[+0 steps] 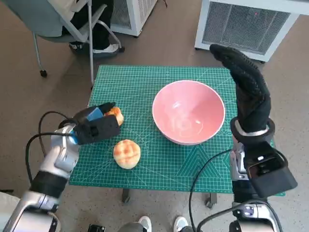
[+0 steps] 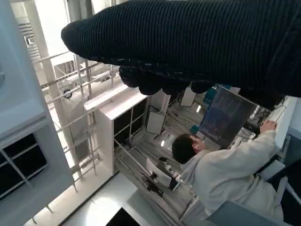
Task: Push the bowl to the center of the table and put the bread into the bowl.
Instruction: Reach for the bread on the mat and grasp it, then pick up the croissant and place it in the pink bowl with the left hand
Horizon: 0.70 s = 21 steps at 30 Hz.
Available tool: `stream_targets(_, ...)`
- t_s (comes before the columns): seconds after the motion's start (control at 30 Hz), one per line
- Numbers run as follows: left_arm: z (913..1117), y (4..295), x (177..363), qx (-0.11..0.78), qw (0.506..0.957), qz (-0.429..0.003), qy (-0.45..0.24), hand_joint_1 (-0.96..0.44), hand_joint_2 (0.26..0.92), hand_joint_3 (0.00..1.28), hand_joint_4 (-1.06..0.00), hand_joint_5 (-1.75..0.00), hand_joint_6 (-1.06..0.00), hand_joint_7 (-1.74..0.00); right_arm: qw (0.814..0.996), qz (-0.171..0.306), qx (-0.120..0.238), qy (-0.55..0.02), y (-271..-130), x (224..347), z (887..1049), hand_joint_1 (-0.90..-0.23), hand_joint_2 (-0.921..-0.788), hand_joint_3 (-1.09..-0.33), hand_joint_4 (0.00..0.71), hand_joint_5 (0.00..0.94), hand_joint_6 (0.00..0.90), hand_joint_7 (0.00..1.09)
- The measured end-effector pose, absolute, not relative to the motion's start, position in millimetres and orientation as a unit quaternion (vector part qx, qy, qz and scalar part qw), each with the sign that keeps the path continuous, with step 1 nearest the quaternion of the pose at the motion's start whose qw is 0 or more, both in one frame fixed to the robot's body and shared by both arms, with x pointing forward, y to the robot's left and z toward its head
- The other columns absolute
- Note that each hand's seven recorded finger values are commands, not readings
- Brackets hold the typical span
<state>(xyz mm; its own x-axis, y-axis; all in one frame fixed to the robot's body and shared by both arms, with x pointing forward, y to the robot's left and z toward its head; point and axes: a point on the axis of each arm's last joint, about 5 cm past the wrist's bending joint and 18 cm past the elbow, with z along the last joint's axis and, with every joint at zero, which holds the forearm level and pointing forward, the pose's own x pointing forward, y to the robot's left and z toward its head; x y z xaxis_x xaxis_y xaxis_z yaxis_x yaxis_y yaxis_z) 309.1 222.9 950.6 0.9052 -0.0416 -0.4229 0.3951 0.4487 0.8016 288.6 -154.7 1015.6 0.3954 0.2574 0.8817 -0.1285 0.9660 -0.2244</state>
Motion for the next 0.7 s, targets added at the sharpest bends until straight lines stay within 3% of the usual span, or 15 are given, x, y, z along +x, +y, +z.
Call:
stream_targets(0.07, 950, 224, 310.2, 0.505, 0.837, -0.128, 0.168, 0.10, 0.921, 0.15, -0.56, -0.98, -0.56, -0.43, 0.833, 0.115, -0.060, -0.537, -154.8, 288.5, 1015.4, -0.574, -0.921, -0.740, 0.292, 0.008, 0.029, 0.71)
stream_targets(0.1, 949, 224, 310.4, 0.505, 0.838, -0.126, 0.164, 0.06, 0.921, 0.15, -0.60, -1.09, -0.52, -0.73, 0.833, 0.115, -0.060, -0.537, -154.8, 288.5, 1015.4, -0.572, -0.921, -0.741, 0.291, 0.008, 0.026, 0.71)
stream_targets(0.2, 950, 225, 310.3, 0.500, 0.845, -0.120, 0.147, 0.02, 0.921, 0.15, -0.64, -1.20, -0.48, -1.09, 0.833, 0.115, -0.060, -0.537, -154.9, 288.5, 1015.4, -0.570, -0.921, -0.742, 0.291, 0.007, 0.023, 0.71)
stream_targets(0.3, 951, 225, 309.4, 0.489, 0.854, -0.121, 0.130, 0.01, 0.921, 0.14, -0.65, -1.24, -0.50, -1.19, 0.833, 0.115, -0.060, -0.537, -154.9, 288.5, 1015.3, -0.567, -0.921, -0.743, 0.291, 0.007, 0.020, 0.72)
stream_targets(0.5, 959, 222, 304.1, 0.470, 0.870, -0.124, 0.088, 0.00, 0.921, 0.13, -0.65, -1.26, -0.54, -1.19, 0.833, 0.115, -0.061, -0.537, -155.4, 288.4, 1015.2, -0.555, -0.921, -0.746, 0.289, 0.006, 0.016, 0.72)
stream_targets(0.7, 988, 213, 299.9, 0.458, 0.882, -0.109, 0.002, 0.00, 0.921, 0.11, -0.66, -1.25, -0.56, -1.18, 0.834, 0.115, -0.060, -0.537, -155.3, 288.4, 1015.1, -0.551, -0.921, -0.748, 0.288, 0.005, 0.012, 0.73)
